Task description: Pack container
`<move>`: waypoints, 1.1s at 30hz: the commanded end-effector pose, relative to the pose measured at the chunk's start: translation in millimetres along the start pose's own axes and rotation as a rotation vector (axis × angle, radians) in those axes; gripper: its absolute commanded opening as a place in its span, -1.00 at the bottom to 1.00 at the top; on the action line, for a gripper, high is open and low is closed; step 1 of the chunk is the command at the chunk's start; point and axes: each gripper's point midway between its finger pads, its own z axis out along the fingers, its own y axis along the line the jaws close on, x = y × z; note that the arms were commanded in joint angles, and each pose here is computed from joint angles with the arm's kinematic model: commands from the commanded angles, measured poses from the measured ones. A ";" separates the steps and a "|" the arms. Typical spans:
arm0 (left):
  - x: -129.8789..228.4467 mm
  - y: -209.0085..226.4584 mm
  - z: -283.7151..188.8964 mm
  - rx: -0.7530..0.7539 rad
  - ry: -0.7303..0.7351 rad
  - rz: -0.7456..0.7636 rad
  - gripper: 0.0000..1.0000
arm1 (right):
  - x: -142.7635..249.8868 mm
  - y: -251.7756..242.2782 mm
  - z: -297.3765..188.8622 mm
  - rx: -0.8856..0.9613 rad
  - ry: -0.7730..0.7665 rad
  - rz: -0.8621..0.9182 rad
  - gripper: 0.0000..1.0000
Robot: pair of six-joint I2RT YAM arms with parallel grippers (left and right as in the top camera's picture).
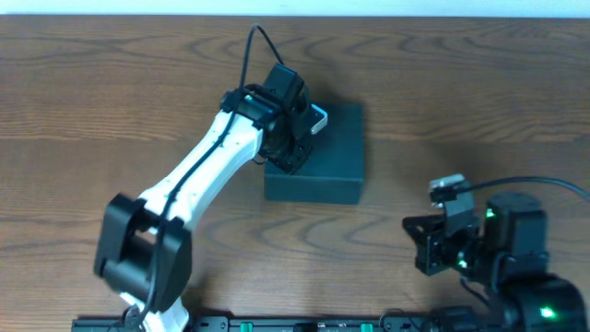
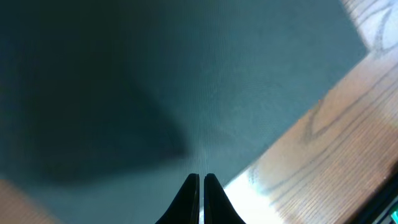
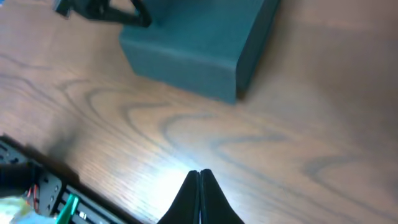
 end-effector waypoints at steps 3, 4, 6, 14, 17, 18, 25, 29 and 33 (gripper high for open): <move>5.0 -4.4 25.4 0.087 0.045 0.017 -0.88 | 35.7 -16.6 49.3 -0.039 0.060 0.189 -0.97; 5.7 -3.5 28.5 0.089 0.051 0.015 -0.88 | 38.0 -20.3 57.6 -0.037 0.052 0.211 -0.97; 8.6 -0.7 37.3 0.093 0.071 0.006 -0.88 | 41.6 -27.2 72.0 -0.024 0.033 0.250 -0.97; 17.0 1.0 48.5 0.105 0.117 -0.021 -0.88 | 50.3 -25.1 117.4 -0.009 -0.047 0.297 -0.97; 19.0 0.7 48.1 0.107 0.124 -0.024 -0.88 | 52.6 -23.4 129.4 0.024 -0.066 0.310 -0.96; 19.6 0.5 48.0 0.108 0.127 -0.025 -0.88 | 51.9 -22.4 133.4 0.042 -0.074 0.307 -0.97; 21.9 -0.1 47.7 0.109 0.137 -0.036 -0.89 | 36.3 -24.3 165.3 0.173 -0.188 0.295 -0.97; 22.4 0.0 47.5 0.109 0.139 -0.037 -0.88 | 35.5 -20.4 187.9 0.167 -0.190 0.282 -0.97; 24.1 -0.4 47.2 0.111 0.146 -0.040 -0.88 | 30.1 -22.3 203.8 0.183 -0.204 0.282 -0.97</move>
